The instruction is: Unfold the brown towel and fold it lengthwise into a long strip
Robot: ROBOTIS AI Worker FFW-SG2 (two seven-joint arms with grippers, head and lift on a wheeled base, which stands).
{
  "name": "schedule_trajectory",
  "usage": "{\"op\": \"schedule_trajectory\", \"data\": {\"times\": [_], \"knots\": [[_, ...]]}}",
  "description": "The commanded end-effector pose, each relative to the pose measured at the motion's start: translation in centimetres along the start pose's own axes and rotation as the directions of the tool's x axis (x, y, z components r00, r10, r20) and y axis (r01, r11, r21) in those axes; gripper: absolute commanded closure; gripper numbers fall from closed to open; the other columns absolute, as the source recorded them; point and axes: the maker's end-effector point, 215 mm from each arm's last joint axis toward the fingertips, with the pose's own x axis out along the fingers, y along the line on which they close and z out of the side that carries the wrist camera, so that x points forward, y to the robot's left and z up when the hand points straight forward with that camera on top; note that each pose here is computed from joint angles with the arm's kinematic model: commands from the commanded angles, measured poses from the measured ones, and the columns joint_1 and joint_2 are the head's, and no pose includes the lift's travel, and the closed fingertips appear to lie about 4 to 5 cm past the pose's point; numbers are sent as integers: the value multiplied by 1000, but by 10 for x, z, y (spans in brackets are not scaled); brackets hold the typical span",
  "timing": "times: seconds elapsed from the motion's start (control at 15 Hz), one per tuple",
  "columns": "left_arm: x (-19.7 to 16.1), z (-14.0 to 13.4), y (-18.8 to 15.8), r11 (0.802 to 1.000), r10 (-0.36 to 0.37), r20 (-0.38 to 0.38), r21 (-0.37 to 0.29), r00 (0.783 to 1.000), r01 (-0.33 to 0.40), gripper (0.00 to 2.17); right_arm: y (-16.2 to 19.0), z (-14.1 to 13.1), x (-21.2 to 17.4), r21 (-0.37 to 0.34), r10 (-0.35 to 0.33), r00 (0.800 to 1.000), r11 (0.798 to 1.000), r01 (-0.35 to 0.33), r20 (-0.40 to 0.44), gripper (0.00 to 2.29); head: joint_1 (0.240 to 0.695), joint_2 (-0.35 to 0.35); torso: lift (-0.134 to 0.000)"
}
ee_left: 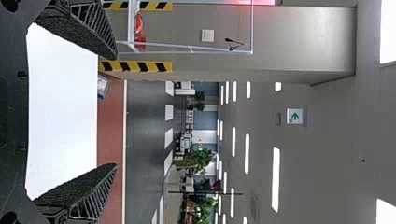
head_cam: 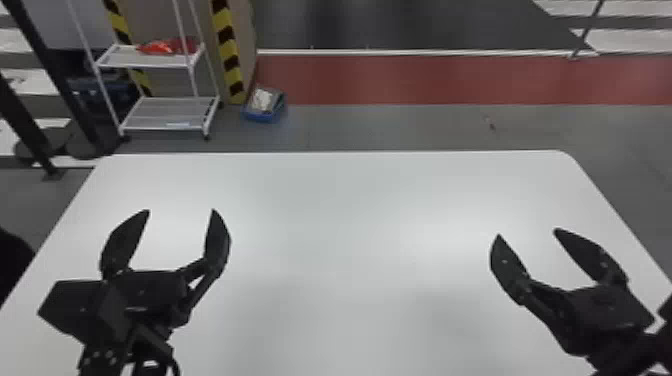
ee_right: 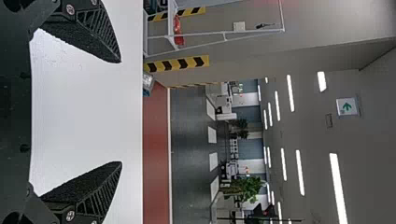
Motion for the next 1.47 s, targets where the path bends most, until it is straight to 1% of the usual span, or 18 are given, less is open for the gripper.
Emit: {"op": "schedule_trajectory", "data": {"times": [0.0,0.4,0.93,1.4], "knots": [[0,0,-2,1000,-4,0,-3,1000,4,63,-1,2,-2,-4,-1,1000,1000,1,10,107,695,6,-114],[0,2,-5,1000,-8,2,-6,1000,8,73,-3,9,-4,-6,-6,1000,1000,6,24,107,695,-5,-114],[-1,9,-5,1000,-7,13,-7,1000,7,73,-2,9,-5,-1,-4,1000,1000,4,23,107,695,-4,-114],[-1,7,-5,1000,-5,8,-6,1000,6,73,-1,8,-4,2,-3,1000,1000,3,20,107,695,-6,-114]]}}
